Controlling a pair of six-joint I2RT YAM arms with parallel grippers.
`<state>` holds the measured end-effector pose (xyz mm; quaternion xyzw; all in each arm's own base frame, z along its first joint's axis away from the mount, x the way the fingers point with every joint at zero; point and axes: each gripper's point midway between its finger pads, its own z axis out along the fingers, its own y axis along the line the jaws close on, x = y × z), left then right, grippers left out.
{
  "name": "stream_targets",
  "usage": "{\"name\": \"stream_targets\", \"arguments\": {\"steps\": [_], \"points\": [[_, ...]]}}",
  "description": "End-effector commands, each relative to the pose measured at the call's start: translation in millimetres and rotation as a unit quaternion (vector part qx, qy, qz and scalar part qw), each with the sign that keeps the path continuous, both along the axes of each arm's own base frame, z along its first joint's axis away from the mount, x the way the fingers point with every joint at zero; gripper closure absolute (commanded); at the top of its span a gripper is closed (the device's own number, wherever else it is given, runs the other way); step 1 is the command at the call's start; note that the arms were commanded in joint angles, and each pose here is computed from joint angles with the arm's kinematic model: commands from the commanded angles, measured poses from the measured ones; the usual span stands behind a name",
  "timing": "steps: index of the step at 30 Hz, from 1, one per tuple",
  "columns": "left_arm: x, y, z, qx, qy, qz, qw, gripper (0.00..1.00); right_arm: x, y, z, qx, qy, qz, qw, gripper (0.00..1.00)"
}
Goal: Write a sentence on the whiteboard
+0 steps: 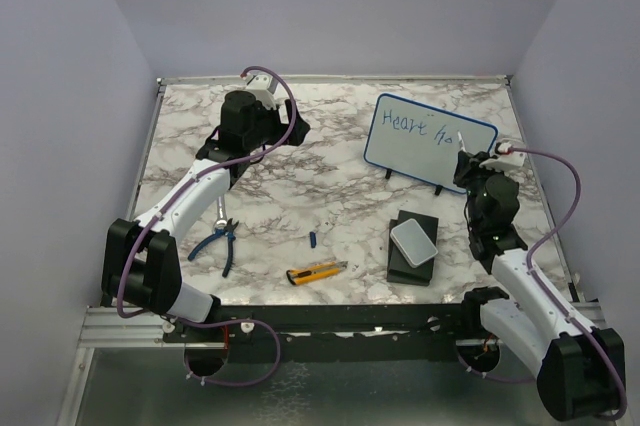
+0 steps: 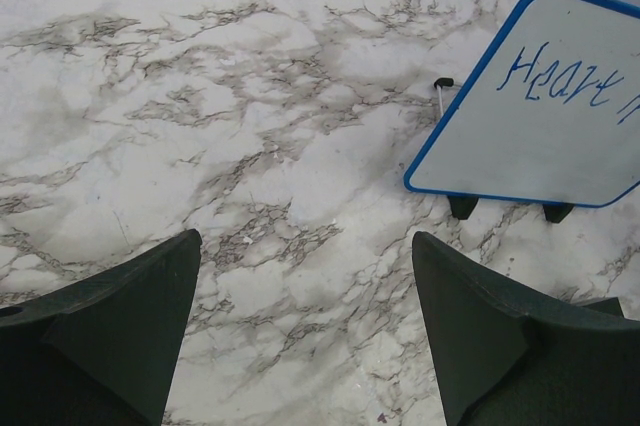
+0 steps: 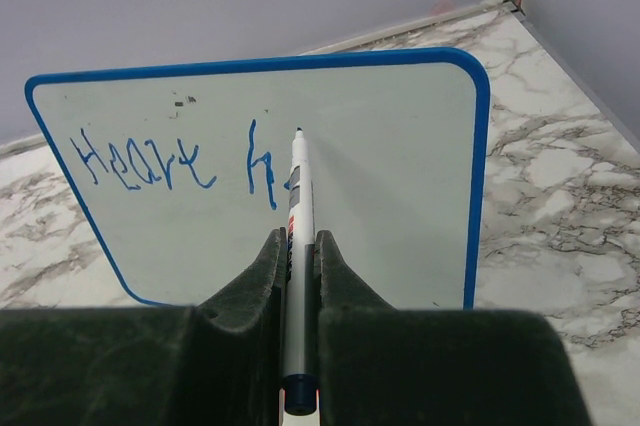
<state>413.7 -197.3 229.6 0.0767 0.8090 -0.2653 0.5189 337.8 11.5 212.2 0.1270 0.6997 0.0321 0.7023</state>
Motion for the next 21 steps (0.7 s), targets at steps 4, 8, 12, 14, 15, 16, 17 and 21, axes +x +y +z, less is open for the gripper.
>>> {"name": "stream_targets", "arguments": {"steps": [4,8,12,14,15,16,17,21], "points": [[-1,2,4,-0.005,-0.006,-0.003,1.000,0.13,7,-2,19,0.004,-0.027,-0.006,1.000,0.99],[-2,1,4,-0.005,-0.005,-0.004,1.000,0.13,8,-4,16,0.003,-0.024,-0.011,1.000,0.99],[-2,1,4,-0.007,-0.005,-0.005,1.000,0.12,9,-7,16,0.003,-0.024,-0.020,0.999,1.00],[-2,1,5,-0.008,-0.006,-0.004,1.000,0.13,9,-10,13,0.003,-0.021,-0.028,0.999,1.00],[-2,1,5,-0.007,-0.006,-0.005,1.000,0.13,9,-11,11,0.004,-0.019,-0.031,0.999,1.00],[-2,1,5,-0.008,-0.006,-0.004,1.000,0.13,9,-12,9,0.004,-0.016,-0.034,0.999,1.00],[-2,1,6,-0.008,-0.007,-0.004,1.000,0.12,9,-12,8,0.005,-0.013,-0.037,0.999,1.00],[-2,0,7,-0.009,-0.008,-0.006,1.000,0.13,10,-14,1,0.008,-0.002,-0.042,0.999,1.00]]}}
